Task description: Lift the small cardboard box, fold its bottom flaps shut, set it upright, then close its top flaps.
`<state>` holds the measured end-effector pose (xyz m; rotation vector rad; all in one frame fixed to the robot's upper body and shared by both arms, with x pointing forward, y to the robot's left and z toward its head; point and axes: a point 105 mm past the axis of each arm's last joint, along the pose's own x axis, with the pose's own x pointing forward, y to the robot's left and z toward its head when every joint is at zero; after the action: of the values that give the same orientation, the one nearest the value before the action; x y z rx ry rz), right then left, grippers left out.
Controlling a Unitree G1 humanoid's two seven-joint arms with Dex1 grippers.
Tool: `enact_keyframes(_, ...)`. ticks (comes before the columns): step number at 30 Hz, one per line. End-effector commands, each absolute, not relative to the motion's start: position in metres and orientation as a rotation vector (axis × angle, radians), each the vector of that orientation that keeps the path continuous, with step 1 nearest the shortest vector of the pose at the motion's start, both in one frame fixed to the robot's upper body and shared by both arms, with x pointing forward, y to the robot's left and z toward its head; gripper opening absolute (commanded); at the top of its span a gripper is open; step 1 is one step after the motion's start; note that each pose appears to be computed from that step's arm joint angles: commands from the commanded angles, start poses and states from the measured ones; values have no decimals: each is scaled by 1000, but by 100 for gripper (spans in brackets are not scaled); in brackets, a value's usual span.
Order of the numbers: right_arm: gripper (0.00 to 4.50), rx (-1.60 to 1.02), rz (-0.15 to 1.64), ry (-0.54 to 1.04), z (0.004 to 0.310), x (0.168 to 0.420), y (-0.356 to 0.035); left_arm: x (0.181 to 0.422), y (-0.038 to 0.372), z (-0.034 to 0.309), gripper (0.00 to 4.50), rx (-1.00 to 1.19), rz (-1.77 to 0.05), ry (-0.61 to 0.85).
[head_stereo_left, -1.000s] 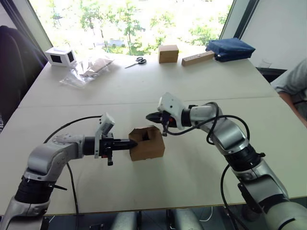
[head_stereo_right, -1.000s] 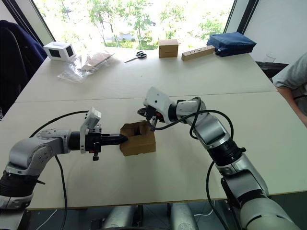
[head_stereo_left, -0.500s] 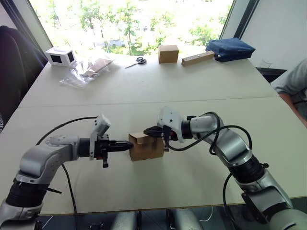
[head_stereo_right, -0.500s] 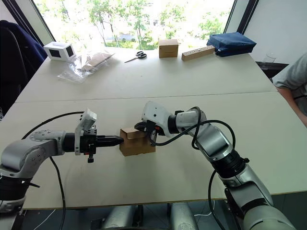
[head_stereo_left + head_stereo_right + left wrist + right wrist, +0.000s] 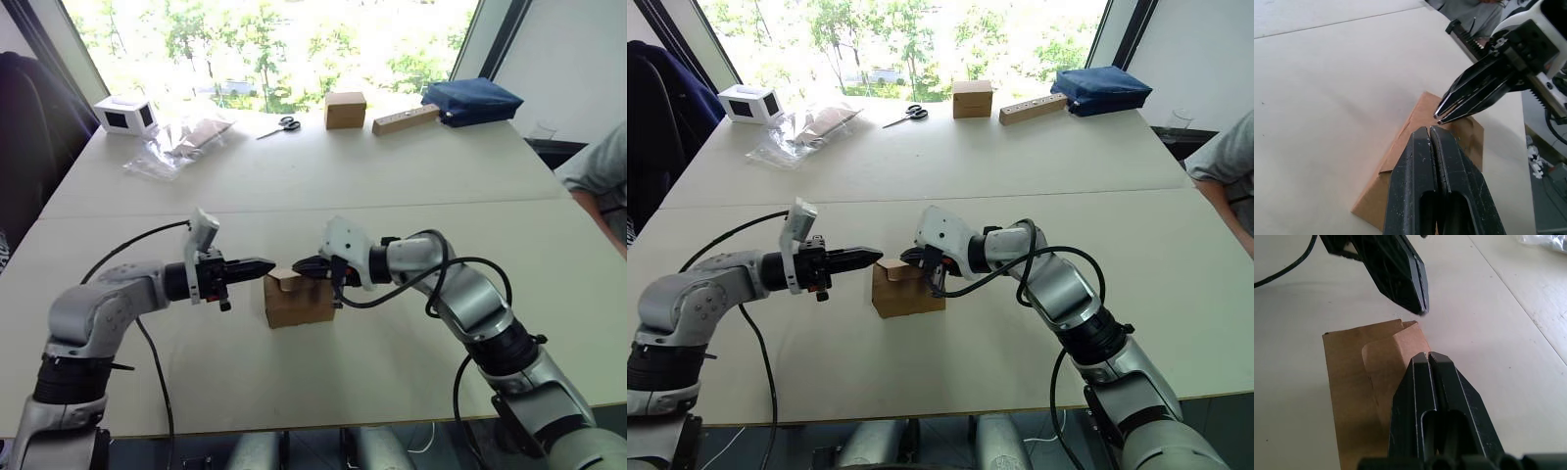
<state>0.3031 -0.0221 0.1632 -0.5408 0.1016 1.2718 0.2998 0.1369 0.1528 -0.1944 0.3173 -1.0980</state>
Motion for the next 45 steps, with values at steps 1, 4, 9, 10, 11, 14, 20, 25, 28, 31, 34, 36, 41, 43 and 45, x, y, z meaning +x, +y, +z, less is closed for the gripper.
enact_keyframes(1,0,-547,1274,34,179,297,-20,306,134,156,2,-168,-1090,279)
enact_keyframes(4,0,-545,1267,26,181,297,-21,306,130,150,2,-161,-1097,288)
enact_keyframes(9,0,-541,1268,20,185,292,-24,302,126,146,2,-148,-1123,305)
enact_keyframes(10,0,-539,1273,23,185,290,-25,302,126,145,2,-145,-1122,308)
enact_keyframes(11,0,-541,1277,28,183,288,-25,302,127,145,2,-143,-1120,309)
enact_keyframes(14,0,-541,1292,38,179,283,-24,303,128,144,2,-134,-1113,309)
enact_keyframes(20,0,-555,1314,41,179,275,-25,303,129,142,2,-109,-1110,313)
enact_keyframes(25,0,-629,1327,56,171,271,-29,305,128,142,2,-125,-1107,308)
enact_keyframes(28,0,-653,1329,57,168,271,-30,304,128,141,2,-133,-1109,311)
enact_keyframes(31,0,-668,1330,53,167,271,-29,304,128,141,2,-136,-1112,312)
enact_keyframes(34,0,-694,1334,49,164,271,-27,303,127,141,2,-139,-1114,313)
enact_keyframes(36,0,-709,1339,45,163,269,-25,303,126,140,2,-140,-1117,316)
enact_keyframes(41,0,-749,1340,46,157,269,-23,302,124,138,2,-146,-1121,324)
enact_keyframes(43,0,-765,1331,49,154,270,-23,301,124,137,2,-150,-1126,328)
enact_keyframes(45,0,-770,1320,47,153,273,-22,300,123,136,2,-152,-1129,330)
